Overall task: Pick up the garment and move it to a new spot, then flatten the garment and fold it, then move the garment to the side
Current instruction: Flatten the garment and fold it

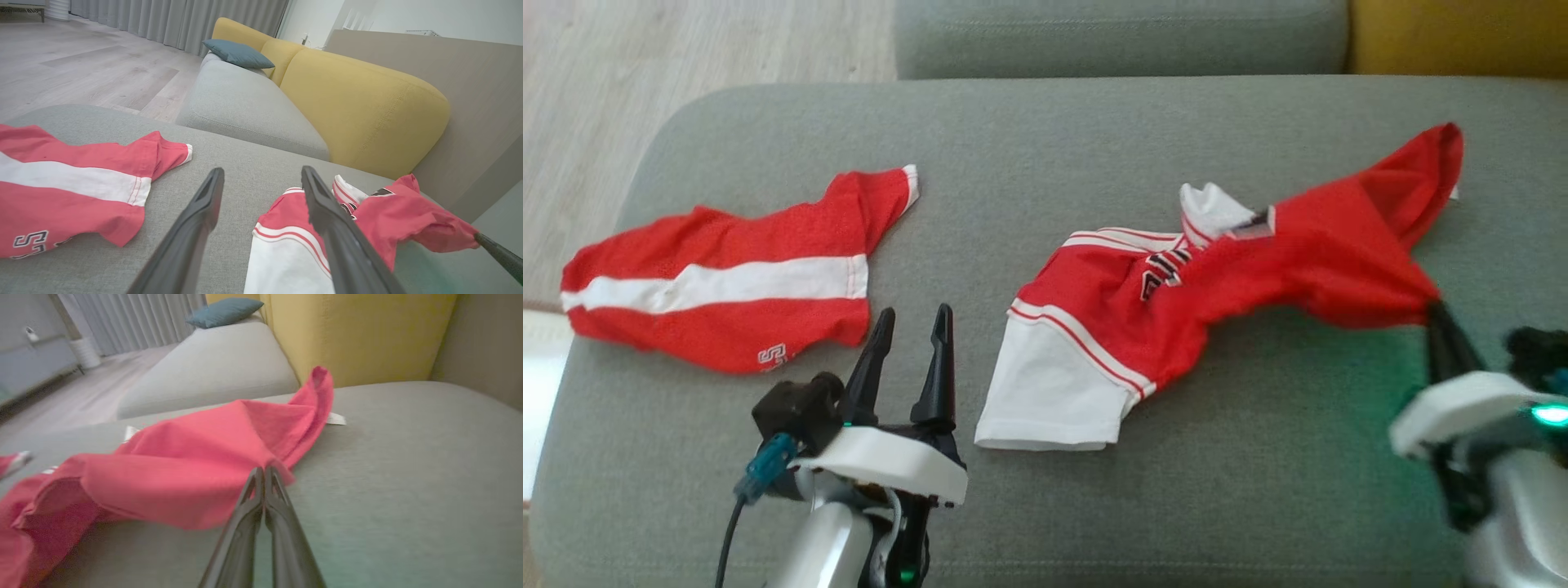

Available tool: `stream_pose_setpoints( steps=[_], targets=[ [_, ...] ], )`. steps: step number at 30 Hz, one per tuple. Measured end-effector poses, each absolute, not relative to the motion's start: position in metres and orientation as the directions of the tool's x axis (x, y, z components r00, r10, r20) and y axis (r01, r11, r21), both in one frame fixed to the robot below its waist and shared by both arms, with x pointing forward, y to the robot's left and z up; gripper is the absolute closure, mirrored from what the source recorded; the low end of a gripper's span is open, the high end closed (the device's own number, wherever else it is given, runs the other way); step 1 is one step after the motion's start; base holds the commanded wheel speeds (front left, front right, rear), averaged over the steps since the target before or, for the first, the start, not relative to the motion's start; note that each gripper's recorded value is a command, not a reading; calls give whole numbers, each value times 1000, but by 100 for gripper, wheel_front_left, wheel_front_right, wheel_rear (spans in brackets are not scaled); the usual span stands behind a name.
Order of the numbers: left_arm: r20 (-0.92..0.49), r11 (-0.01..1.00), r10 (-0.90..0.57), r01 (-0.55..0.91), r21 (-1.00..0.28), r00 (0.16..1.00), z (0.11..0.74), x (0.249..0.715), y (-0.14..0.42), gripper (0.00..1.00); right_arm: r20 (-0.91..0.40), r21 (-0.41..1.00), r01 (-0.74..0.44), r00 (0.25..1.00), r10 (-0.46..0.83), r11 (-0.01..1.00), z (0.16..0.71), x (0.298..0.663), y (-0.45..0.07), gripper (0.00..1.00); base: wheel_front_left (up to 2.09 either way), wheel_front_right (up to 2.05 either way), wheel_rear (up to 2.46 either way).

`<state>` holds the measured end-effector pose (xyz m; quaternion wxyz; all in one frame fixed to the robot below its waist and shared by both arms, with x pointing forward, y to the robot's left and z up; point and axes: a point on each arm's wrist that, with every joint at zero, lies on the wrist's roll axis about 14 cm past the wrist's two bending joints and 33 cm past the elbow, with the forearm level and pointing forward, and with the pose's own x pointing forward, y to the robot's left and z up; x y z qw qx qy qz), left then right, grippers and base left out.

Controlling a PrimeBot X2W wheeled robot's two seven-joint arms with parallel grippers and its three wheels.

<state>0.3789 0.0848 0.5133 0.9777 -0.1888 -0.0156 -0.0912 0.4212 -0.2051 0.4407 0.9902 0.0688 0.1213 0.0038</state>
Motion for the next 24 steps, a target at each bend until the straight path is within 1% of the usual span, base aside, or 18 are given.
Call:
stream_pose_setpoints(
  steps=[4,8,12,16,17,18,20,23,24],
  targets=[
    [73,906,-183,197,-376,980,517,377,80,0,-295,-6,66,953,-65,998,446,399,-254,100,0,0,0],
    [80,900,-195,211,-382,977,519,377,75,0,-328,-106,104,935,-134,989,457,382,-285,100,0,0,0],
    [79,897,-207,221,-383,975,519,378,71,0,-331,-203,116,927,-180,972,469,373,-299,100,0,0,0],
    [77,895,-213,226,-384,974,518,379,69,0,-330,-243,92,928,-172,966,470,373,-290,100,0,0,0],
    [77,895,-214,227,-384,974,518,379,68,0,-334,-239,84,928,-163,967,467,373,-285,16,0,0,0],
    [77,895,-216,229,-384,973,518,379,68,0,-341,-231,81,927,-158,970,464,372,-280,0,0,0,0],
    [79,894,-220,233,-382,972,519,377,66,0,-349,-233,70,925,-151,970,458,371,-274,0,0,0,0],
    [83,895,-220,234,-380,972,520,376,67,0,-296,-188,104,942,-158,977,464,372,-271,0,0,0,0],
    [83,895,-220,234,-380,972,520,376,67,0,-296,-188,104,942,-158,977,464,372,-271,0,0,0,0]
  ],
)
